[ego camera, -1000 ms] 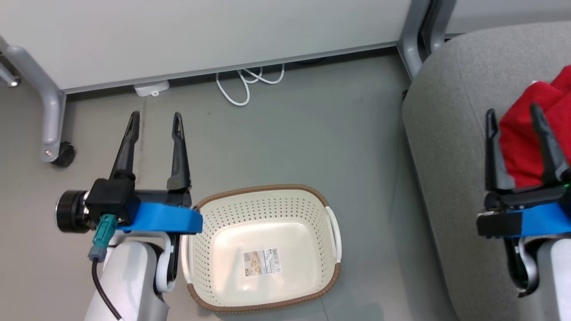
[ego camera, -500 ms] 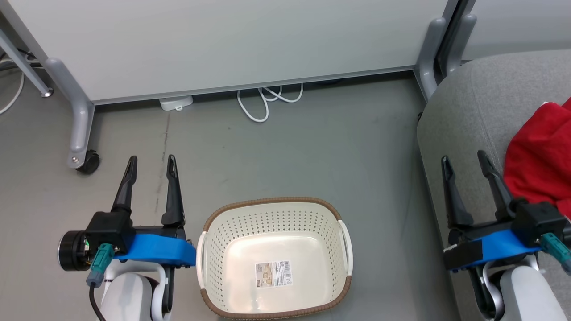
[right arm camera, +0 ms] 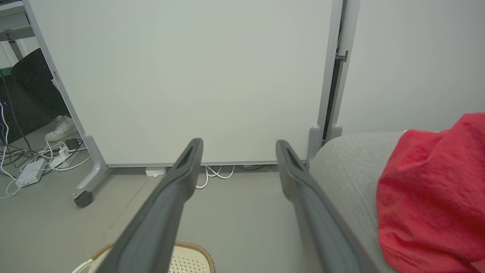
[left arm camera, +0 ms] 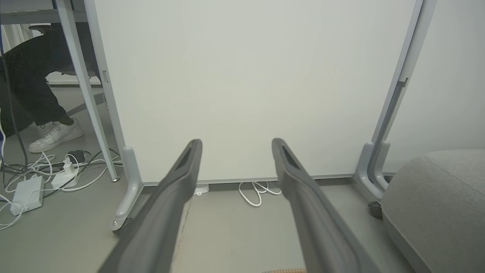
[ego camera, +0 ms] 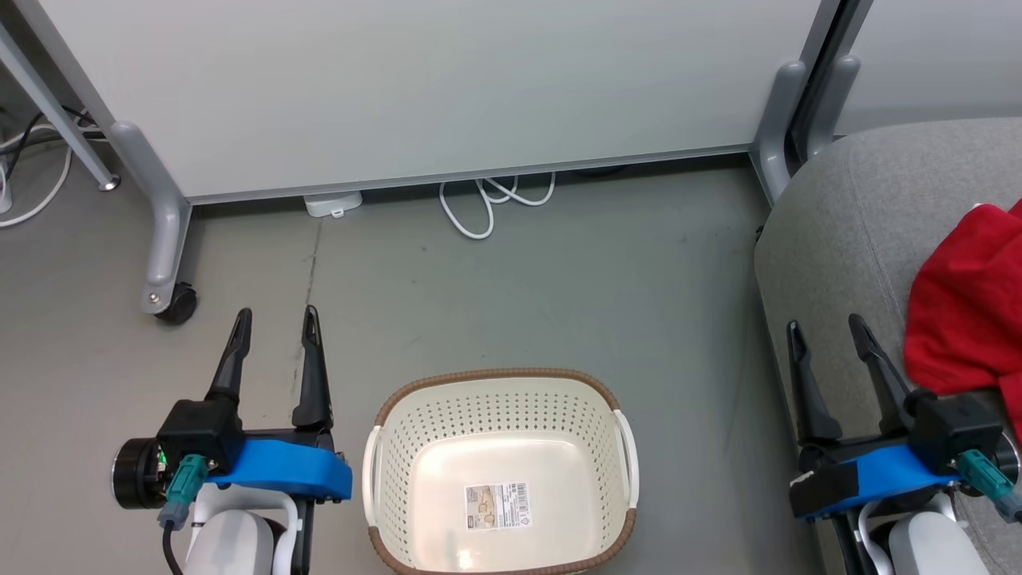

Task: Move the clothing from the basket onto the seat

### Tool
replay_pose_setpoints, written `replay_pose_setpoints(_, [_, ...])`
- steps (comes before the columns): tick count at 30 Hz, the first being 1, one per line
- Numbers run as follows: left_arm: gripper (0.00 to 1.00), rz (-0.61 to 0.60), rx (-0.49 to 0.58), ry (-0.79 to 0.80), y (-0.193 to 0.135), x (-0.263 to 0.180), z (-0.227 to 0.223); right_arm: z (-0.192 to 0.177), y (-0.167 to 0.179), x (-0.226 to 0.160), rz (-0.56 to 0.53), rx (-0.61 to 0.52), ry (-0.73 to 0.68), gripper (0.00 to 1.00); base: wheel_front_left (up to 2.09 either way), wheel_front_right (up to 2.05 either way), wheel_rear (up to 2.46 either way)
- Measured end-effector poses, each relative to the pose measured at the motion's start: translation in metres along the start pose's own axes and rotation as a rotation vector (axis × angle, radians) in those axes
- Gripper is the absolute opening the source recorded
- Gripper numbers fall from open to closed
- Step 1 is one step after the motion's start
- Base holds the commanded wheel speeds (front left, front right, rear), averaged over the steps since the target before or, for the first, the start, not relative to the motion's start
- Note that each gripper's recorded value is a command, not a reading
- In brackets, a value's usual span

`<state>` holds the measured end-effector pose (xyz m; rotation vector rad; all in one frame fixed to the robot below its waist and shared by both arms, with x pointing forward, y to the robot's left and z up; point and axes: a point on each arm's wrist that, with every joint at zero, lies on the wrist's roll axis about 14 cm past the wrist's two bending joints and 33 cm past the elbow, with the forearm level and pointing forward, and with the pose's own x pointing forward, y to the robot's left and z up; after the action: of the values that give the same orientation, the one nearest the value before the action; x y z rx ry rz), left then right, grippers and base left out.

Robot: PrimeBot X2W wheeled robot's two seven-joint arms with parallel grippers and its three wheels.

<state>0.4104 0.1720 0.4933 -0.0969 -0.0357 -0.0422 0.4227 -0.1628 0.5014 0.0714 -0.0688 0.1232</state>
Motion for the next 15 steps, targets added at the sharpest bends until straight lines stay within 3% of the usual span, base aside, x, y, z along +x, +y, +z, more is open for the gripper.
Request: replay_pose_setpoints(15, [1.00, 0.014, 0.007, 0.016, 0.0018, -0.0069, -0.0038, 0.0004, 0.0023, -0.0022, 0.002, 0.007, 0.001, 1.00, 0.00, 0.00, 0.00])
